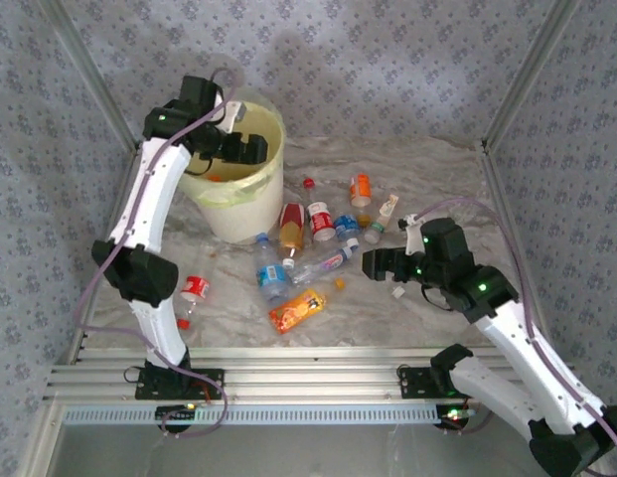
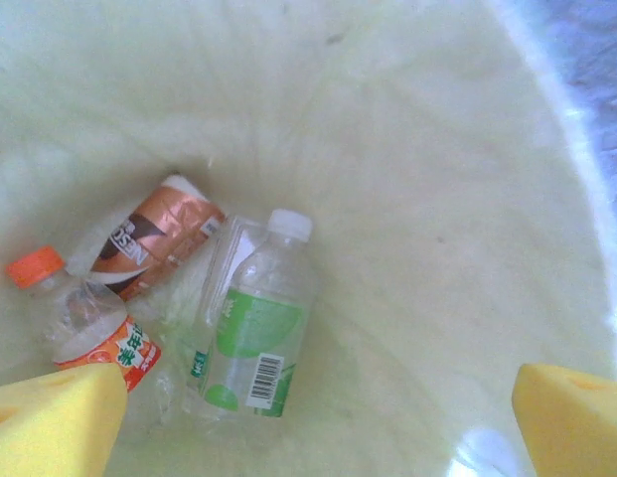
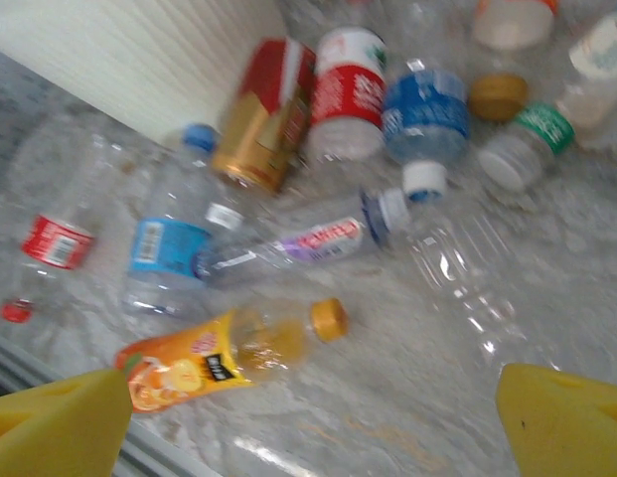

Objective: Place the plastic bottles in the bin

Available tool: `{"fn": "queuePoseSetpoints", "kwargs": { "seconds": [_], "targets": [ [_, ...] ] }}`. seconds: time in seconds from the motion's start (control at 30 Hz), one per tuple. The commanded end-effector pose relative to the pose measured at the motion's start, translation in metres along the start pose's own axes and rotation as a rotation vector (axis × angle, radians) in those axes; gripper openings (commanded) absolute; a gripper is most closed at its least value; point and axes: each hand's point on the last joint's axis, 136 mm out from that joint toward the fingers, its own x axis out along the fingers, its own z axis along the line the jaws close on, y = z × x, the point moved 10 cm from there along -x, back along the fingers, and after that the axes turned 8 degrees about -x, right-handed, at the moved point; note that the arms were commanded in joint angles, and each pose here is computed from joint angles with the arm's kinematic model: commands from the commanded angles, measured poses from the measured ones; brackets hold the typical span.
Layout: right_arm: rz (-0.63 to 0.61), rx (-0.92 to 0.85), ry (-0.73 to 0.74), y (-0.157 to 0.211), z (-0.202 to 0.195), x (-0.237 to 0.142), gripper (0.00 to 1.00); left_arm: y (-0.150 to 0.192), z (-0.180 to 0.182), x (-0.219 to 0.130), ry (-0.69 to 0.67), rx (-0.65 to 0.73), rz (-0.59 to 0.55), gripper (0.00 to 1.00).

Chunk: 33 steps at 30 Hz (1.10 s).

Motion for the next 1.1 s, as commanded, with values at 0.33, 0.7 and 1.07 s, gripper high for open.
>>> {"fn": "queuePoseSetpoints", "kwargs": {
  "seconds": [0.33,0.7,1.07],
  "targets": [
    [0.342,0.017,0.246,0.036,-0.033,0.063,0.85,0.042,-0.036,-0.07,0.341,0.046,-0.119,1.0],
    [0.467,0.015,0.318,0.052,-0.046,0.095,0.84,0.114,-0.076,-0.066,0.616,0.117,-0.071,1.0],
    [0.543,-0.011,0.367,0.06,-0.06,0.124,0.86,0.138,-0.095,-0.034,0.628,0.134,0.029,1.0]
  ]
}}
